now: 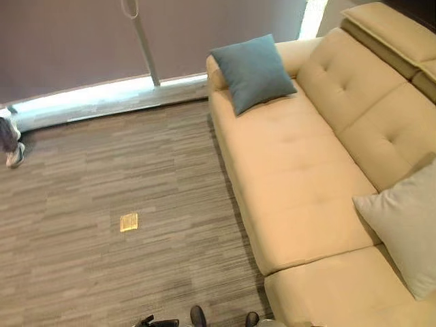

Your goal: Pick up all the scattered cushions and arrange them neatly on the sofa.

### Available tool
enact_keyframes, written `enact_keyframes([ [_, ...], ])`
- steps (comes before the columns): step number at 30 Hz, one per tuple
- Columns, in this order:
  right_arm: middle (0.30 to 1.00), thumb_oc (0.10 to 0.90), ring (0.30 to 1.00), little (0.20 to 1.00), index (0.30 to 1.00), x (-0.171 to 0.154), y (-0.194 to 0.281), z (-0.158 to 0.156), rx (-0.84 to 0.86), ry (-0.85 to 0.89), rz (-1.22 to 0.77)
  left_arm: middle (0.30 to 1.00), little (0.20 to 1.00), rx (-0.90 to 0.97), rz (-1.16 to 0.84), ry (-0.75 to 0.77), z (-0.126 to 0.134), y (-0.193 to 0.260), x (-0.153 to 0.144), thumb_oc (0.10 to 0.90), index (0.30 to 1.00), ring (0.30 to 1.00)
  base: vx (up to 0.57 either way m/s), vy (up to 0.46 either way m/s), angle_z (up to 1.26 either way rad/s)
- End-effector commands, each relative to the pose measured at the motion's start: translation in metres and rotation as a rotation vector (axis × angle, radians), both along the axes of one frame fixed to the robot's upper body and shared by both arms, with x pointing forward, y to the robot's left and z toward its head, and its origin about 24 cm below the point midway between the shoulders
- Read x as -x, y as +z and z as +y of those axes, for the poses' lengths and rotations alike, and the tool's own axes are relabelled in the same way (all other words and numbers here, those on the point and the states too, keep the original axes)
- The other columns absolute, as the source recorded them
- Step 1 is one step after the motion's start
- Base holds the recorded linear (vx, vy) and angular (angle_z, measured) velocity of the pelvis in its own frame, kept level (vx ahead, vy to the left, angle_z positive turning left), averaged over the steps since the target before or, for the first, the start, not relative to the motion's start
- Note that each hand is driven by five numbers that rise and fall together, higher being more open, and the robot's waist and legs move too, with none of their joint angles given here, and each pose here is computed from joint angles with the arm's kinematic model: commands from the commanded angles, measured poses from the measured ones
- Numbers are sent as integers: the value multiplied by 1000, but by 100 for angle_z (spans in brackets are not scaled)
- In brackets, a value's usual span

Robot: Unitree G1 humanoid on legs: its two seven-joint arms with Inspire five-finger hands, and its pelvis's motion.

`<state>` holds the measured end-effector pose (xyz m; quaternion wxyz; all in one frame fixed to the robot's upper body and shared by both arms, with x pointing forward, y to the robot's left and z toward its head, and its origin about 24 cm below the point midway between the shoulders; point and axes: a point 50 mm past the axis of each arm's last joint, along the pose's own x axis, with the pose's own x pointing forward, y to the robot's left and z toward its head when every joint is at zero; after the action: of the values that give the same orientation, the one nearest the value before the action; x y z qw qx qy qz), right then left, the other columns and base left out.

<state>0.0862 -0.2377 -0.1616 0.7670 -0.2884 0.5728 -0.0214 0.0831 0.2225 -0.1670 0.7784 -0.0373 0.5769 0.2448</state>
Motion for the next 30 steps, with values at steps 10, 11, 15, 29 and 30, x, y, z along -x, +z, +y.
enact_keyframes([
  [10,900,800,900,900,900,-18,2,8,-5,-2,-36,900,900,-96,185,-134,15,-2,31,800,900,900,326,301,21],
  [11,900,800,900,900,900,-20,2,9,-12,-7,-41,900,900,-101,187,-136,18,-1,31,800,900,900,284,407,-14],
  [15,900,800,900,900,900,-27,4,15,-41,-19,-79,900,900,-120,127,-184,29,4,12,800,900,900,300,374,-6],
  [29,900,800,900,900,900,-14,0,17,-58,-56,-46,900,900,-132,61,-430,14,9,-29,800,900,900,309,111,43],
  [30,900,800,900,900,900,-12,-1,16,-56,-58,-40,900,900,-126,71,-444,12,8,-26,800,900,900,499,33,27],
])
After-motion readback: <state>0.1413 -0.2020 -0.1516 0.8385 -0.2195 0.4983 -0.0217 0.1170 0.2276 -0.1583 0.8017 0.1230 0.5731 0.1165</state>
